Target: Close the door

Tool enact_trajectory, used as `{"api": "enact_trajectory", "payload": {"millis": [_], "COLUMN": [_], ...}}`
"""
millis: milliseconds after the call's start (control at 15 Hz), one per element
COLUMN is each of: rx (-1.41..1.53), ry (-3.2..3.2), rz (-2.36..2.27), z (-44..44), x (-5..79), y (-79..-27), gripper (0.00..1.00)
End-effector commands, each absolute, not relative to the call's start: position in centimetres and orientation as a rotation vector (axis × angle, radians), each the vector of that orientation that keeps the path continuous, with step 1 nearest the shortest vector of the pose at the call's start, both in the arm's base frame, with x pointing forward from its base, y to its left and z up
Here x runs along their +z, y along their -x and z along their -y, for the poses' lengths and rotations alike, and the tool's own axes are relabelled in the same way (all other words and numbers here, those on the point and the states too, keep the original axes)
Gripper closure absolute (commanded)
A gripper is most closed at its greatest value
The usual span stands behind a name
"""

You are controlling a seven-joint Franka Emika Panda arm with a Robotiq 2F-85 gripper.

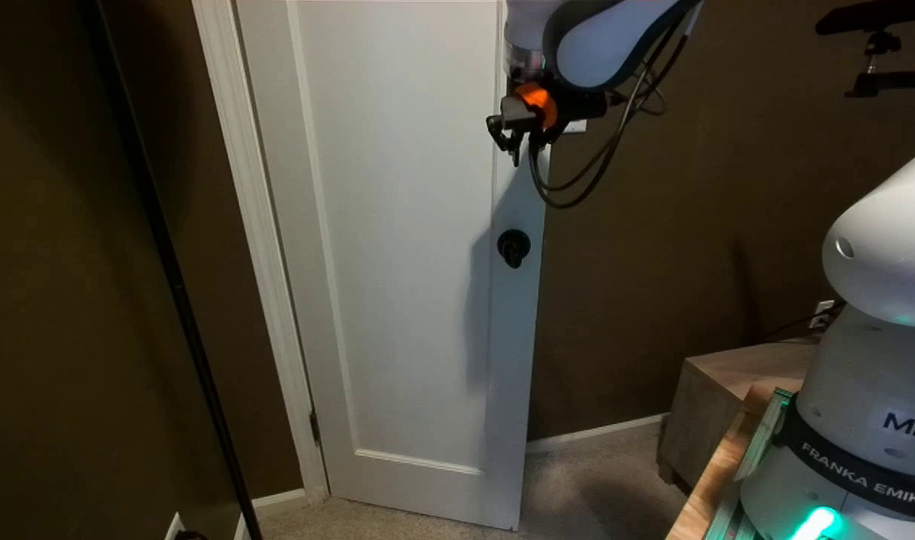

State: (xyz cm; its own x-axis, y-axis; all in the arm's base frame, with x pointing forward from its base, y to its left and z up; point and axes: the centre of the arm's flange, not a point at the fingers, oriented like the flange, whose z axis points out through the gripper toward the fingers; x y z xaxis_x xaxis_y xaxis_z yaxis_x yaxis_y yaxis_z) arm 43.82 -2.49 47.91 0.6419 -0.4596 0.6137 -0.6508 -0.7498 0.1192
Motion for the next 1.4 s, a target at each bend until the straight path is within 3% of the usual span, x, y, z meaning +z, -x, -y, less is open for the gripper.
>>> {"api": "enact_trajectory", "payload": {"millis": [0,133,1133,1200,1333], "rx": [0.905,0.962,1.146,1.097,1.099], "ry": [-2.452,-2.431,-2.282,-2.294,-2.289], "rz": [0.907,0.878,0.699,0.725,0.710], "z": [3.8,4.3,10.9,9.6,10.3], "x": [46.7,46.3,44.0,45.3,44.8], "y": [-45.4,-45.9,-50.4,-48.1,-48.9], "gripper": [0.96,1.00,1.00,0.99,0.99]}}
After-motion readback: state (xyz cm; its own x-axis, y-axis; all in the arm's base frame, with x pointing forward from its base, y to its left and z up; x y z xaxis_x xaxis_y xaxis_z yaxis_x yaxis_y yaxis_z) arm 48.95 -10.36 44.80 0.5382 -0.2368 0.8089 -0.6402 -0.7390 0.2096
